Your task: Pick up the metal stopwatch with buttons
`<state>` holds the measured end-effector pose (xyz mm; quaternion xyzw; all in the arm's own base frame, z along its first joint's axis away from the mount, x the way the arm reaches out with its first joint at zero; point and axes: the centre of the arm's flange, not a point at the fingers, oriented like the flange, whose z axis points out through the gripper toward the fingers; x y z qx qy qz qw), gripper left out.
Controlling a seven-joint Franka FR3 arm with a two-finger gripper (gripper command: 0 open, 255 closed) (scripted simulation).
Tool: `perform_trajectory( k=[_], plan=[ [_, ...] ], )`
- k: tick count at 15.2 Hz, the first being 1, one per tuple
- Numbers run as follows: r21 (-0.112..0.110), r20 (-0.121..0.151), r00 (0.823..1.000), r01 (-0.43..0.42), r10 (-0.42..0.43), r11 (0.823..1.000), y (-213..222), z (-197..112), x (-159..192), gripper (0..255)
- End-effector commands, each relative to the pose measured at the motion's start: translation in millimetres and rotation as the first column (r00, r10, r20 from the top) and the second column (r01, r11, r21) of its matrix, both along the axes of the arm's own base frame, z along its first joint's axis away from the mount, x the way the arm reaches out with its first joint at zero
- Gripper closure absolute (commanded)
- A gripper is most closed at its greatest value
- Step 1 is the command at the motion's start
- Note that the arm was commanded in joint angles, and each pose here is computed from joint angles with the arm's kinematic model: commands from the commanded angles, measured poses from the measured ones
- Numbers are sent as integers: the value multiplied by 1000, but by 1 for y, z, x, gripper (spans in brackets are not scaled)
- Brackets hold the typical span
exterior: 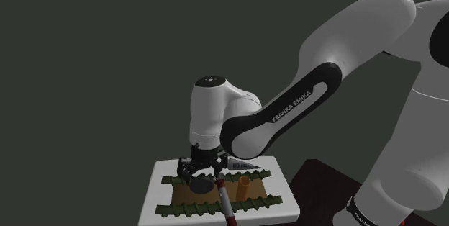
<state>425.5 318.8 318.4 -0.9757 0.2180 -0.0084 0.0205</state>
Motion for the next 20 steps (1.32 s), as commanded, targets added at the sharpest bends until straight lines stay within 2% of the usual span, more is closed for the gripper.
perform_trajectory(
  k=[1,10,20],
  plan=[
    [0,0,1000,0,0,1000,0,-2,0,255],
    [0,0,1000,0,0,1000,0,-1,0,255],
    [0,0,1000,0,0,1000,0,51,0,255]
  ],
)
